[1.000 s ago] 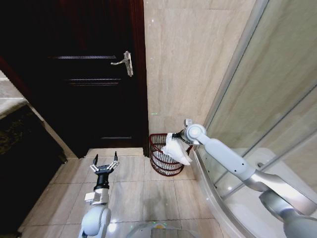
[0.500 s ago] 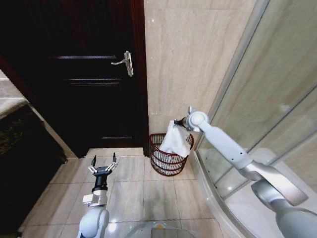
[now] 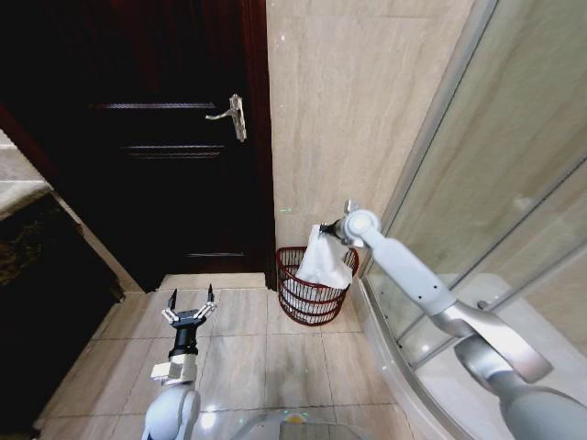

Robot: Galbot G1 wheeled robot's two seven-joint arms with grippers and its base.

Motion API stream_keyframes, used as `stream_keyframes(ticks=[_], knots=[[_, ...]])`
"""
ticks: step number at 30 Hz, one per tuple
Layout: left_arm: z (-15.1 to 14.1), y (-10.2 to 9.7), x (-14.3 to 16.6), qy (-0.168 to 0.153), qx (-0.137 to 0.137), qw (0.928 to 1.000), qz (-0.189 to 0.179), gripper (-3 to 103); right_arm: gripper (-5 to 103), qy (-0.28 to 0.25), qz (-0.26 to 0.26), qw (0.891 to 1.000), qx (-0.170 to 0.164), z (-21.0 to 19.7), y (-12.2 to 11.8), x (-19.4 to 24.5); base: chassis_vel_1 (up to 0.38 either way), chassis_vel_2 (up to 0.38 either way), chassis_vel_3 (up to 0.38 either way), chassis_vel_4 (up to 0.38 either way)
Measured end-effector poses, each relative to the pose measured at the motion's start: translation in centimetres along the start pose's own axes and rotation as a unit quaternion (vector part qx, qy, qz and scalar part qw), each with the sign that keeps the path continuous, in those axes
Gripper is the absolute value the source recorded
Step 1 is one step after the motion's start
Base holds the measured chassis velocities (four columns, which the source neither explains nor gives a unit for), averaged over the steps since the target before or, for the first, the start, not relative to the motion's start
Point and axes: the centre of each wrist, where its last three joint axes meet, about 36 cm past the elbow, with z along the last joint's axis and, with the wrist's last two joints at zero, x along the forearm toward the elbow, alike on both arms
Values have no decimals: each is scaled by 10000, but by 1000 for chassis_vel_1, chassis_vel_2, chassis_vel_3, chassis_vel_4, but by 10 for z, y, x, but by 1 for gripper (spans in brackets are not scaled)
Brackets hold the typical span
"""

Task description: Discard the used towel into the hamper.

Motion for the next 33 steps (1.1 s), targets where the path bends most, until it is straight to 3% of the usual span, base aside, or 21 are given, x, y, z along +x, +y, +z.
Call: stream_keyframes(ticks=[9, 23, 28, 33], knots=[[-2, 7, -1, -33, -3, 10000, -13, 100, 7, -286, 177, 9993, -182, -17, 6, -4, 0, 0, 0, 0], [1, 4, -5, -25, 6, 9999, 120, 100, 7, -955, -485, 9942, -114, -58, 17, 90, 0, 0, 0, 0], [2, 4, -4, -27, -2, 9999, 138, 100, 7, -898, -371, 9952, -77, -51, 12, 72, 0, 0, 0, 0], [4, 8, -4, -43, -34, 9999, 134, 100, 7, -638, -204, 9974, -270, -35, 1, 35, 0, 0, 0, 0]])
